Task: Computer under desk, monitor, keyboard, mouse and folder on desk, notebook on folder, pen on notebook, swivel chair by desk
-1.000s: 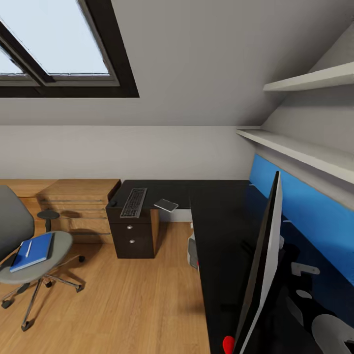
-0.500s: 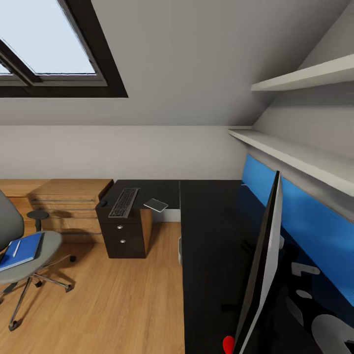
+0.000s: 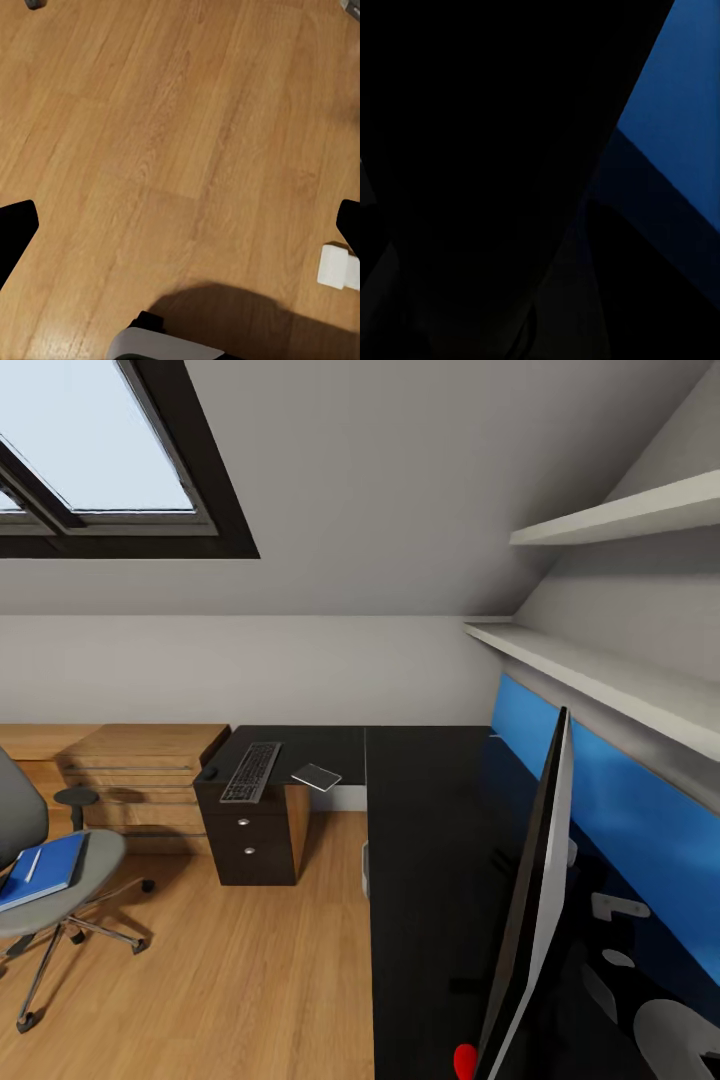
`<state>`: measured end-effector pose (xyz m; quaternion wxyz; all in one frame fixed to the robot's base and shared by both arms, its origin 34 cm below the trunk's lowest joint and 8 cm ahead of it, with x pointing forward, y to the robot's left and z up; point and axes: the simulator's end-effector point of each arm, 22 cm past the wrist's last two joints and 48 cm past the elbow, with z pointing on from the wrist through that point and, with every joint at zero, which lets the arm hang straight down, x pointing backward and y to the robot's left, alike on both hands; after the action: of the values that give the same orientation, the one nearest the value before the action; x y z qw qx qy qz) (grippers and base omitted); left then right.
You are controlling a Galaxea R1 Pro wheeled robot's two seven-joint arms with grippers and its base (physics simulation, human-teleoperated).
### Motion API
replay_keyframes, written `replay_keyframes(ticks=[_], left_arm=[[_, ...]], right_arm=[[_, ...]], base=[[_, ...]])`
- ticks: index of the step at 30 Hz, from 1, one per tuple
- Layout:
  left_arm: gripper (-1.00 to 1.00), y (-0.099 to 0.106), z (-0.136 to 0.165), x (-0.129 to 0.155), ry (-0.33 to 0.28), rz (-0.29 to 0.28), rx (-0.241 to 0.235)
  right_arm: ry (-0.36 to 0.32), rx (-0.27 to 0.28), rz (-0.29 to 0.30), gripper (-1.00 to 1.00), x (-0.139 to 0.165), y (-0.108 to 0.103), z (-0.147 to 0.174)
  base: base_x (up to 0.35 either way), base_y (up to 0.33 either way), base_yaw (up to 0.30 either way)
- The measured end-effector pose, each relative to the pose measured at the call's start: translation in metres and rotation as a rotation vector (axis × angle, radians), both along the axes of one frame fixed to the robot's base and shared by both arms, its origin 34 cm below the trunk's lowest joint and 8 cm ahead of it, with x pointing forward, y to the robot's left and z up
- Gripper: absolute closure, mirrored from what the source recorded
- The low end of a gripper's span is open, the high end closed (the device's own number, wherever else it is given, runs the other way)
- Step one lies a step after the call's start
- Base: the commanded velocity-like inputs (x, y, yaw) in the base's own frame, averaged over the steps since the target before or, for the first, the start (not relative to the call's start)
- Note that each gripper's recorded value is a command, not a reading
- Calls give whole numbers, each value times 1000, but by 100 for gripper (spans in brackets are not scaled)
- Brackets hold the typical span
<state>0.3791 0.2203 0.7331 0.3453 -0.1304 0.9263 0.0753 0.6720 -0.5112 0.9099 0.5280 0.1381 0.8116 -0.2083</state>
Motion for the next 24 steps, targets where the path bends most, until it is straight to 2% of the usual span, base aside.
replay_keyframes(ticks=[24], left_arm=[[-100, 0, 0, 0, -1, 0, 0]], right_arm=[[-21, -6, 4, 100, 2, 1, 4]], base=[[0, 0, 0]])
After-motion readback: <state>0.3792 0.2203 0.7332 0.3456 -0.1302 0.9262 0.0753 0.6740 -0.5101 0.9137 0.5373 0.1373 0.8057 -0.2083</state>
